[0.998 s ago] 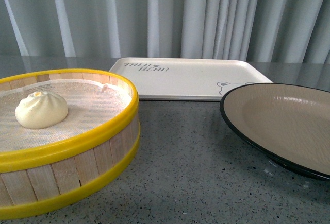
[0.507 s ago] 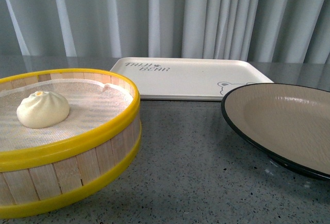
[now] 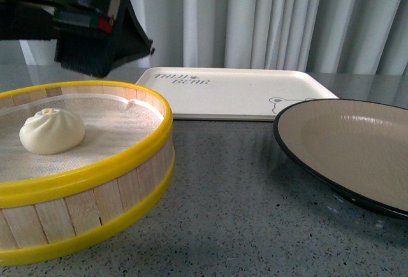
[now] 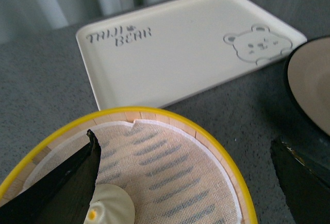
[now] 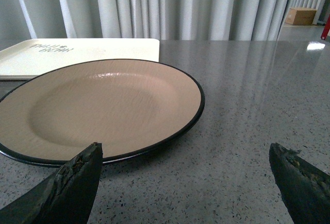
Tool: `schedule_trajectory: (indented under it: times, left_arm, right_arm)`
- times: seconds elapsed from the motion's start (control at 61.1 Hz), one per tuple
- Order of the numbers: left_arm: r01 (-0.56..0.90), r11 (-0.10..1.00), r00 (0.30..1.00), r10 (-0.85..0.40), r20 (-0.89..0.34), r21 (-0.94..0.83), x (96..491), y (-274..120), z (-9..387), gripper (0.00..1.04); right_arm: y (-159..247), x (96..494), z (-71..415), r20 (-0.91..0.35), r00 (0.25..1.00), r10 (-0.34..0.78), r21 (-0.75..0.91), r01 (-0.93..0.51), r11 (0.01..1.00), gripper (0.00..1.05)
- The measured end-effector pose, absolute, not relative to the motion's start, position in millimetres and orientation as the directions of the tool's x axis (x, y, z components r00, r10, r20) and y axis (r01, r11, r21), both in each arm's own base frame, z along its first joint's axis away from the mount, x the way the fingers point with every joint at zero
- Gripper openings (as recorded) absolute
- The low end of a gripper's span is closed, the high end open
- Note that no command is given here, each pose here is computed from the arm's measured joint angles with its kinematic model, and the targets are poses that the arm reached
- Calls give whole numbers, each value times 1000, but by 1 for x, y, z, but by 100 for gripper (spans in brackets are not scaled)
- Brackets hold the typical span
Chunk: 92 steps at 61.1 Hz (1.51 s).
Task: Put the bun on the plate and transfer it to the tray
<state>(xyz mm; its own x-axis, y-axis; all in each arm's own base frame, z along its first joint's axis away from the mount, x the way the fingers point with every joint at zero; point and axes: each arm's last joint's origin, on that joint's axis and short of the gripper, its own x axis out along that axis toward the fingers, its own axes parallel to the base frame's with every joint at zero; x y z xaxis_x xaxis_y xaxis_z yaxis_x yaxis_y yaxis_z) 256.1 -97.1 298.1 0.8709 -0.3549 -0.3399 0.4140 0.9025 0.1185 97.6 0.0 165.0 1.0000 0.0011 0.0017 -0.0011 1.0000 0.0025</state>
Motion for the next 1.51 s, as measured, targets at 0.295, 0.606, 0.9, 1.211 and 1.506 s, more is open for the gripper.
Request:
schedule_trajectory:
  times: [0.295, 0.606, 0.9, 1.211, 1.506]
  left_arm:
    - [372, 919, 840, -273, -469, 130, 282, -86, 301, 98]
    - [306, 938, 794, -157, -587, 162, 292, -67, 297, 98]
    - [327, 920, 786, -138, -603, 215, 294, -70, 291, 98]
    - [340, 903, 770, -107, -630, 263, 297, -74, 273, 98]
    - [332, 896, 767, -75, -637, 295, 297, -71, 263, 82]
  right_arm:
    - [0, 98, 165, 2, 1000, 1, 2, -1, 1000, 96]
    - [0, 98, 165, 2, 1000, 1, 2, -1, 1000, 96]
    - [0, 98, 165, 2, 1000, 1, 2, -1, 1000, 96]
    - [0, 98, 165, 2, 1000, 1, 2, -1, 1000, 96]
    - [0, 98, 165, 2, 1000, 1, 2, -1, 1000, 96]
